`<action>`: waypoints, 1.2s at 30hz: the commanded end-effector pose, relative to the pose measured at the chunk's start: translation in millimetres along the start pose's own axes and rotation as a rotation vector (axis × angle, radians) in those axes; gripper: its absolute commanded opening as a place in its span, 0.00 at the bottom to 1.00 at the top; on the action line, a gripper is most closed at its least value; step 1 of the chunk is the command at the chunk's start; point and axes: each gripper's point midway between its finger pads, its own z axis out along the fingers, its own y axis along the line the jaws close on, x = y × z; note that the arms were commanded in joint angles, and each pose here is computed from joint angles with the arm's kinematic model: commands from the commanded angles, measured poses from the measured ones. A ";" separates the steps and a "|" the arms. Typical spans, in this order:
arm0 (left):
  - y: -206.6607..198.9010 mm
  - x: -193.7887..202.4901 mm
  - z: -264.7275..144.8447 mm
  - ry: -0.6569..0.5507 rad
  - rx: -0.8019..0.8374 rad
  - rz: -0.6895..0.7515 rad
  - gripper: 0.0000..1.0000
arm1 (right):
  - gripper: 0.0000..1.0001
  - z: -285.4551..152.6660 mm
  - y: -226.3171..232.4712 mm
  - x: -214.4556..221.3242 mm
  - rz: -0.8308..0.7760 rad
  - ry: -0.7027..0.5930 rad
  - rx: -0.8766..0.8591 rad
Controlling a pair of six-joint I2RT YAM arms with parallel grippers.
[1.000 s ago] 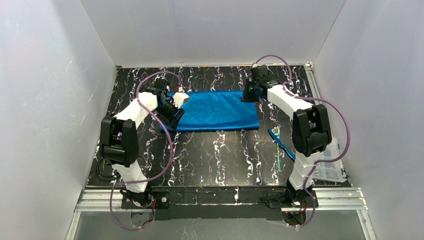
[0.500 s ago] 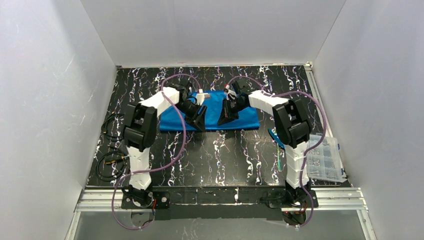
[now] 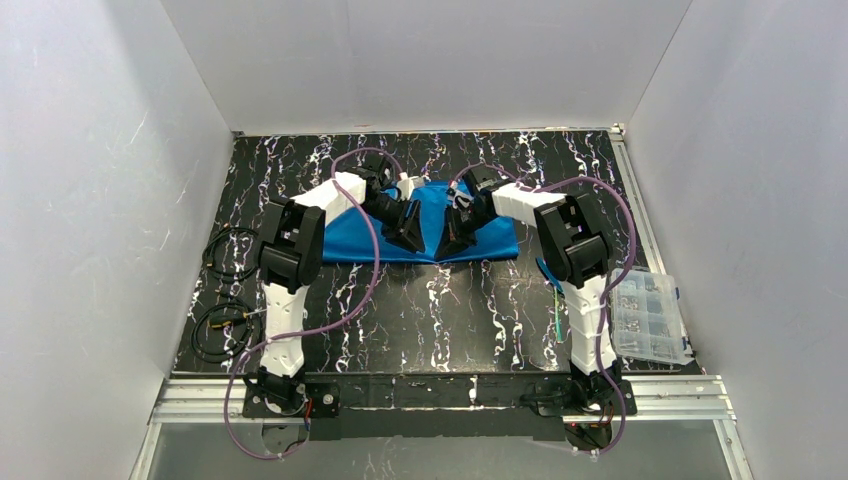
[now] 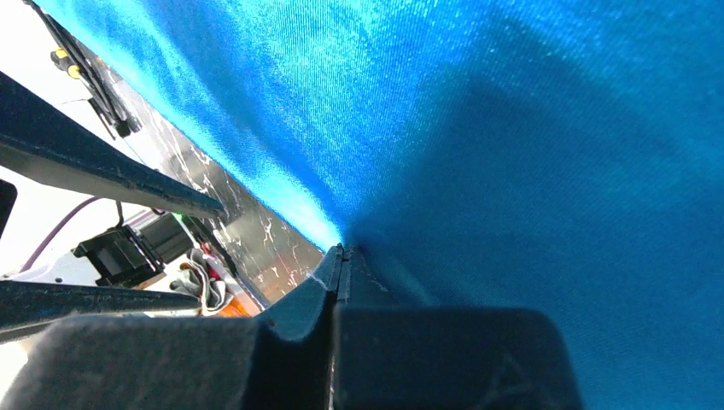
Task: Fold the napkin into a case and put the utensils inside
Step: Smooth out the rectangle-folded napkin at the center of the board.
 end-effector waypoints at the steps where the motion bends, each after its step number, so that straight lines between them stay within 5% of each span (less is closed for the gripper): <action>1: -21.7 -12.6 1.6 -0.031 0.052 0.009 0.37 | 0.01 -1.2 -9.9 -1.2 0.035 0.008 -0.008; 17: 19.1 18.5 19.5 0.069 -0.039 -0.066 0.34 | 0.01 -2.0 -15.8 -2.4 0.058 -0.003 -0.016; 36: 60.6 43.8 -50.2 0.066 -0.173 -0.067 0.33 | 0.01 -1.0 -32.4 0.9 0.089 -0.022 0.043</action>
